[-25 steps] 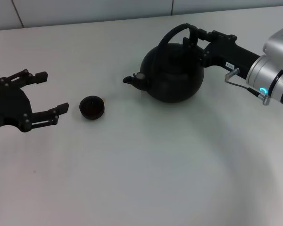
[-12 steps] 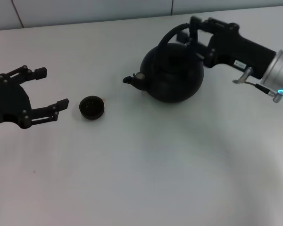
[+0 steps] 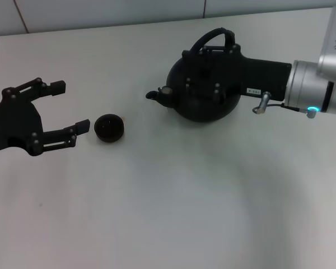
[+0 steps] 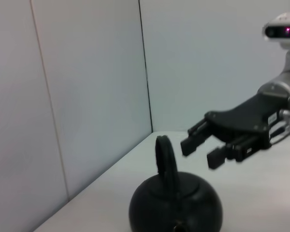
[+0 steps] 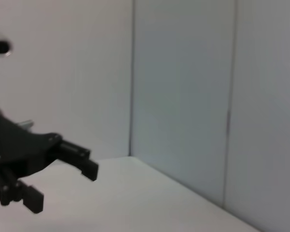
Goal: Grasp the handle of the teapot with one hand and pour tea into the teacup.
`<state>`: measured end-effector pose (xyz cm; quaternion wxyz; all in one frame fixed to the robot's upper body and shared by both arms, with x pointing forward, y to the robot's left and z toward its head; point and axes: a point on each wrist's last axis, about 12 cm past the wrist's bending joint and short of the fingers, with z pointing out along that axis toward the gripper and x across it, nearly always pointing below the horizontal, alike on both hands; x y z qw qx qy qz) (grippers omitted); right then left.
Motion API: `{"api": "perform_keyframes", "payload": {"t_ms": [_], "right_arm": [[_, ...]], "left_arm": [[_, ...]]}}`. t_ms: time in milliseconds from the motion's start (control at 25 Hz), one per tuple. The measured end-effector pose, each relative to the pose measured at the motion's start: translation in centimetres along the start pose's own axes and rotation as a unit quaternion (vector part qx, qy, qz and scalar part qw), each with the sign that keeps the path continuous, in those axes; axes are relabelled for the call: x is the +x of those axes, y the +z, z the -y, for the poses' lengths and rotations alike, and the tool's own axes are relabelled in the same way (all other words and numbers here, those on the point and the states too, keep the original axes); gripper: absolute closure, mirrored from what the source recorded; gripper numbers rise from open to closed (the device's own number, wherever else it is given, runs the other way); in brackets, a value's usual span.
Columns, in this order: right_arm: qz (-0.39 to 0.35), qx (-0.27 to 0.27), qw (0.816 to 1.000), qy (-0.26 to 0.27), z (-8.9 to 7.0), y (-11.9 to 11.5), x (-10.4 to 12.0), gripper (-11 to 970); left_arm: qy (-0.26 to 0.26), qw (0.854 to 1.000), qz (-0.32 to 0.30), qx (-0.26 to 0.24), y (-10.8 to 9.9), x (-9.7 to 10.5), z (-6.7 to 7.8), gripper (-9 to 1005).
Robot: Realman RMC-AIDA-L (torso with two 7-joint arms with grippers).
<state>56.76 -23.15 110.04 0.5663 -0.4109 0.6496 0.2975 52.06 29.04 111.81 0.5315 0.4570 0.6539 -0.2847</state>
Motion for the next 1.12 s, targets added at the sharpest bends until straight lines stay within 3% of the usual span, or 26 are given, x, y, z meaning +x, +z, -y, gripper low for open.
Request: {"api": "perform_keyframes", "payload": {"t_ms": [360, 1120], "right_arm": [[-0.029, -0.042, 0.999, -0.019, -1.5, 1.3, 0.6, 471], [-0.034, -0.047, 0.998, -0.022, -1.7, 1.4, 0.8, 471]], "left_arm": [[-0.003, 1.000, 0.003, 0.005, 0.0, 0.0, 0.2, 126], [-0.006, 1.000, 0.005, 0.005, 0.2, 0.1, 0.2, 126]]}}
